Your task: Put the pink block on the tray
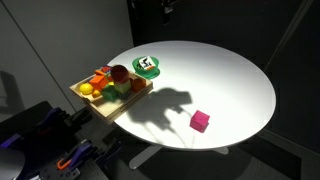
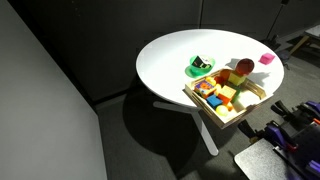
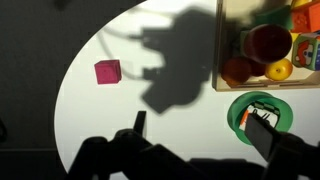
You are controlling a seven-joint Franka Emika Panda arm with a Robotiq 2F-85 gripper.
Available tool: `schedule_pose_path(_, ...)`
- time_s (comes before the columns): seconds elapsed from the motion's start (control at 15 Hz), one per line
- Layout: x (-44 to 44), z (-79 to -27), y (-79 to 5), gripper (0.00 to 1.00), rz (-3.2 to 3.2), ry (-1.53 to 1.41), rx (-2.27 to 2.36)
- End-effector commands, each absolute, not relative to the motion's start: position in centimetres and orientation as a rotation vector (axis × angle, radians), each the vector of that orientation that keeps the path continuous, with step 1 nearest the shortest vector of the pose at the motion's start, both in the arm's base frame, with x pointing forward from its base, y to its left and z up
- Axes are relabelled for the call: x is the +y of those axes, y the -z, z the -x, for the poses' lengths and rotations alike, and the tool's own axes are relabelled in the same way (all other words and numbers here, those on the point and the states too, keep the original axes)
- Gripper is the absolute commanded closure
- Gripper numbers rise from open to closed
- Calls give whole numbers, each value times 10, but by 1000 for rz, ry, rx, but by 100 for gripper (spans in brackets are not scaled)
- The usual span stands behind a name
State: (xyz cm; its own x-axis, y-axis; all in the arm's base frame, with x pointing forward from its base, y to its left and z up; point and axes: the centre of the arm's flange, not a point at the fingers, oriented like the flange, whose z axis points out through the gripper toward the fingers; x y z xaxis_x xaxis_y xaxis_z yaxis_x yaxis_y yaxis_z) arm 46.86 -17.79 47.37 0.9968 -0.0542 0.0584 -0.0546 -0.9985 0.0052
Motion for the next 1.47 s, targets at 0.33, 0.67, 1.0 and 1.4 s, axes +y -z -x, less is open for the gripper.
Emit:
schedule_pose_path(0.33, -225, -490, -449, 0, -3103, -3, -200)
schedule_pose_path(0.67, -223, -486, -441, 0, -3119, 4, -201)
schedule_pose_path(1.0, -224, -487, -444, 0, -3117, -4, -204)
schedule_pose_path(1.4, -227, -489, -441, 0, -3122, 23, -212)
